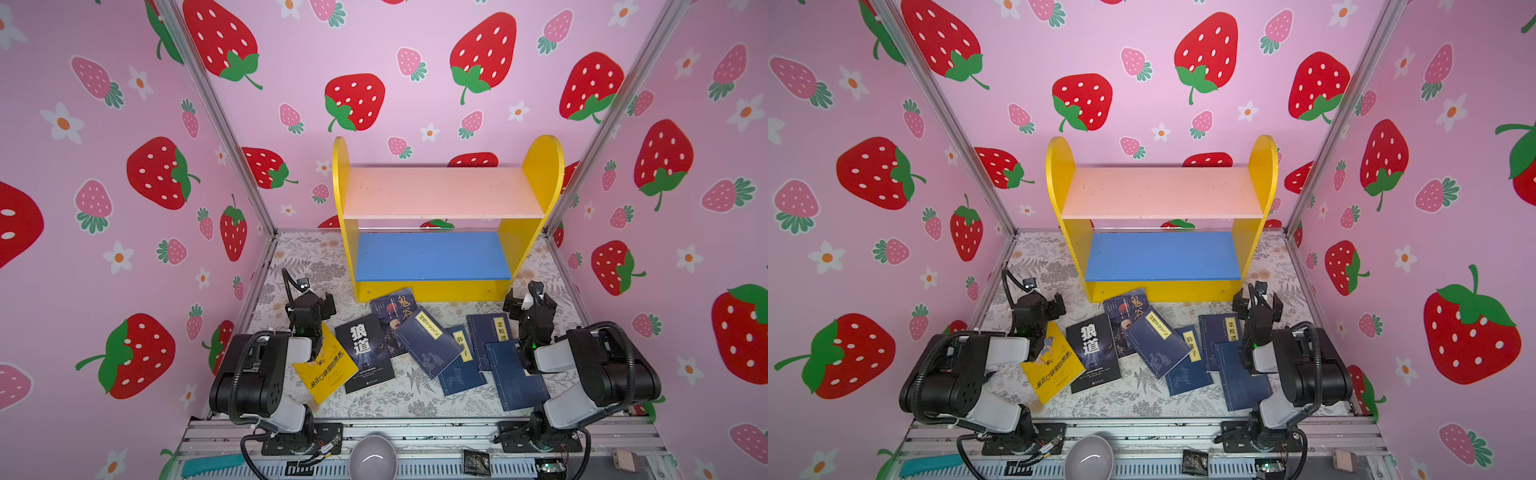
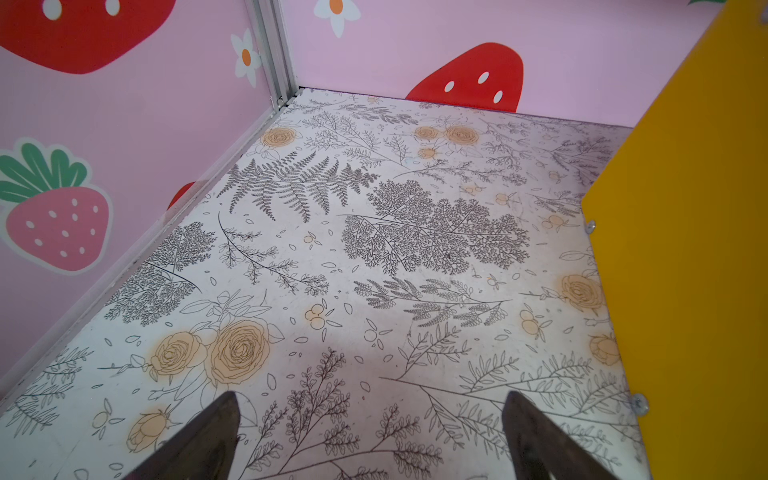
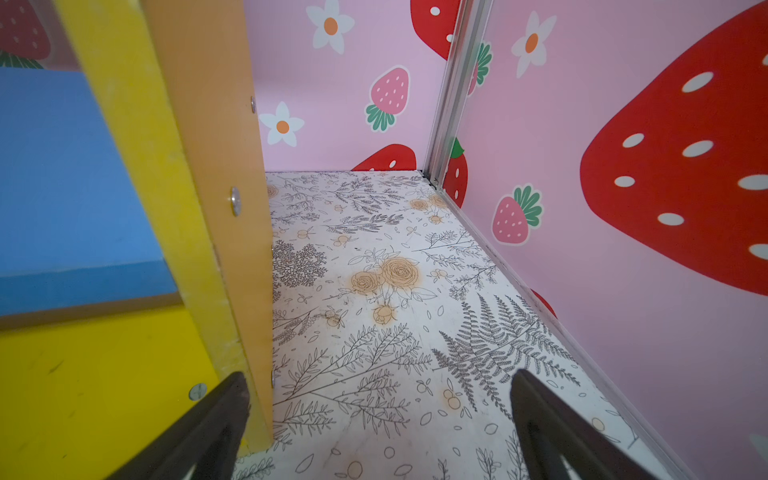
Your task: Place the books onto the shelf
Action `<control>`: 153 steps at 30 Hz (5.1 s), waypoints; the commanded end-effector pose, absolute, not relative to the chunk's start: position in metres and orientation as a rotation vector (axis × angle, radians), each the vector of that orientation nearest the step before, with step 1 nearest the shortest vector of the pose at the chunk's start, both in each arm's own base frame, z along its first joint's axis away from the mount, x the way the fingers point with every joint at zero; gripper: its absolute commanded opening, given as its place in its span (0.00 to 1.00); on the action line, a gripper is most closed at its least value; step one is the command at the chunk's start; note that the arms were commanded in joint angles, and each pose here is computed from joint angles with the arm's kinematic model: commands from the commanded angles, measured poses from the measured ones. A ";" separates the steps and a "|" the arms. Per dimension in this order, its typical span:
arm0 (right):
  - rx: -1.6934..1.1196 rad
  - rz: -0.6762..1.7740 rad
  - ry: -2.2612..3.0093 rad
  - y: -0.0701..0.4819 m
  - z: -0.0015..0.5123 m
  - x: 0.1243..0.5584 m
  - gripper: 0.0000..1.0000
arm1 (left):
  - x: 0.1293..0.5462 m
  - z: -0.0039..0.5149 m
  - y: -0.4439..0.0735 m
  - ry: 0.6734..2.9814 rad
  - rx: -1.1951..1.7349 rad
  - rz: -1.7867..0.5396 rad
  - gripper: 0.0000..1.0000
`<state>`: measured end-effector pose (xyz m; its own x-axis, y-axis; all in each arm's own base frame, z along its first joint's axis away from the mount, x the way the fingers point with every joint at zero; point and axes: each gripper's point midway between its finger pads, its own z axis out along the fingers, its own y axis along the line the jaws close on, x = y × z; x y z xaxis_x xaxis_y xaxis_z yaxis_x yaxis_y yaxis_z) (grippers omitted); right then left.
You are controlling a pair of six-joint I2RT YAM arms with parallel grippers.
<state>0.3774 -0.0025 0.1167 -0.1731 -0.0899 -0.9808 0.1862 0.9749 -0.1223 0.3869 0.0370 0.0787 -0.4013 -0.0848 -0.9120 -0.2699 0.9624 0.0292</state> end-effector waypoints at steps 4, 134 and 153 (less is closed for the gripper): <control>0.072 -0.244 1.698 -0.002 0.123 0.376 1.00 | 0.395 0.090 0.039 1.948 -0.258 0.225 0.99; -1.154 1.079 2.382 0.515 0.038 0.186 0.58 | 0.184 0.002 -0.013 2.384 -1.415 -0.462 0.97; -1.065 1.427 2.414 0.496 0.068 0.176 0.41 | 0.257 0.093 -0.059 2.088 -0.959 -1.002 0.99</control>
<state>0.2010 0.5016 0.0557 -0.7185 -0.4752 -0.5078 -0.6849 0.3568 0.6352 0.2416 -0.0359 0.0578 -0.4920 -0.8413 -0.2240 -0.4953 0.4821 -0.7227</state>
